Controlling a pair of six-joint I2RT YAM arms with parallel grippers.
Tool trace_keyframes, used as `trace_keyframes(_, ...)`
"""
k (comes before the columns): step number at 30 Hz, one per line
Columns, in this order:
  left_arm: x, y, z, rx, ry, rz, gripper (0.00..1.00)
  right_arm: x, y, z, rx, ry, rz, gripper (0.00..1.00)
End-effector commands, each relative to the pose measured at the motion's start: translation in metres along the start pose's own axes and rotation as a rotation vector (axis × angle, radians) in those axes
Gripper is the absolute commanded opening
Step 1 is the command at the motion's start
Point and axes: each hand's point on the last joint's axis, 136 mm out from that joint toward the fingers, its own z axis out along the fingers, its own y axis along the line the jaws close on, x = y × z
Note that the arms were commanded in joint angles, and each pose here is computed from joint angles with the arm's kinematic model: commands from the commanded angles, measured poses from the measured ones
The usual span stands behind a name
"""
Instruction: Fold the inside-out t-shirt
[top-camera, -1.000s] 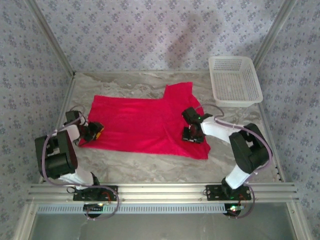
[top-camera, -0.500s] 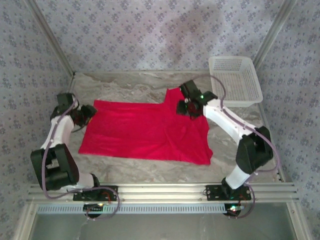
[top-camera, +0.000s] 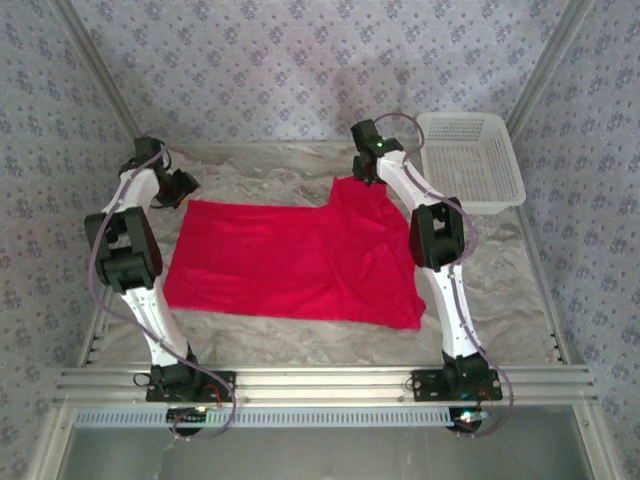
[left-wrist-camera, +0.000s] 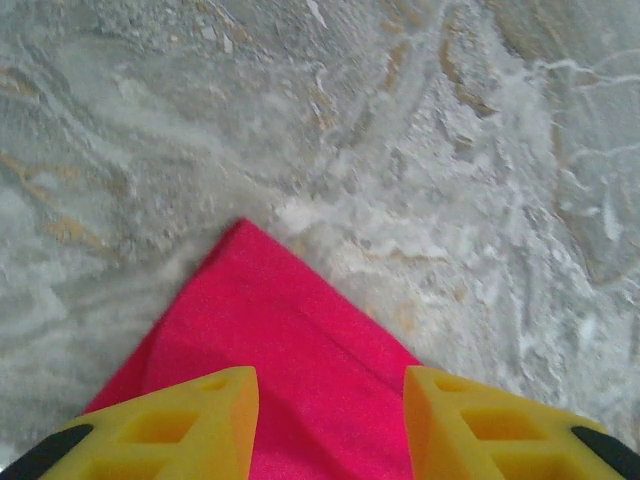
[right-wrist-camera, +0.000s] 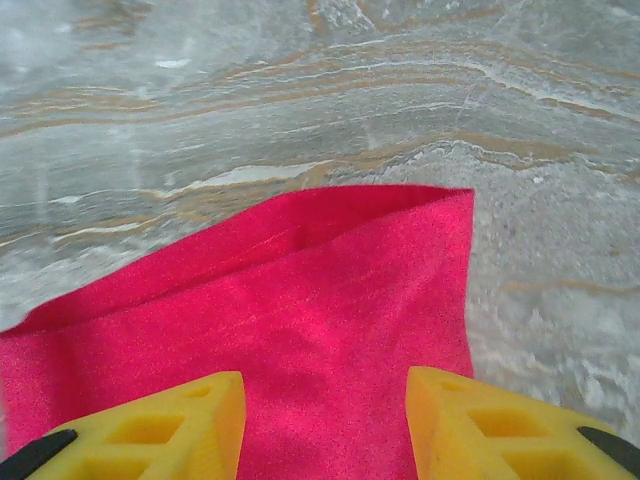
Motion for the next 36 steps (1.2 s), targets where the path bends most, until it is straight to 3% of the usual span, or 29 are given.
trace_keyframes(1,-0.003,0.004,0.004,-0.047,0.029,0.03,0.43,-0.011,-0.016,0.001,0.034,-0.001,-0.007,0.49)
trace_keyframes(7,-0.008,-0.001,0.034,-0.033,0.056,0.023,0.43,-0.013,-0.036,0.019,0.02,0.01,0.05,0.58)
trace_keyframes(15,0.01,0.015,0.07,-0.099,0.145,0.011,0.41,-0.01,-0.034,0.054,-0.072,0.036,0.112,0.61)
trace_keyframes(19,0.012,0.019,0.077,-0.109,0.157,0.008,0.32,-0.015,-0.031,0.072,-0.121,0.028,0.159,0.62)
trace_keyframes(22,0.017,0.023,0.082,-0.12,0.177,0.006,0.17,-0.019,-0.031,0.081,-0.154,0.024,0.204,0.6)
trace_keyframes(25,0.008,0.016,0.077,-0.109,0.158,0.014,0.01,-0.024,-0.031,0.083,-0.192,0.018,0.242,0.46)
trace_keyframes(31,-0.003,0.003,0.058,-0.081,0.13,0.018,0.0,-0.047,-0.02,0.057,-0.279,-0.019,0.25,0.04)
trace_keyframes(32,-0.006,-0.001,0.053,-0.07,0.119,0.018,0.0,-0.053,-0.019,0.049,-0.291,-0.035,0.251,0.0)
trace_keyframes(36,-0.017,-0.017,0.03,-0.024,0.08,0.013,0.0,-0.077,-0.017,0.014,-0.326,-0.096,0.243,0.0)
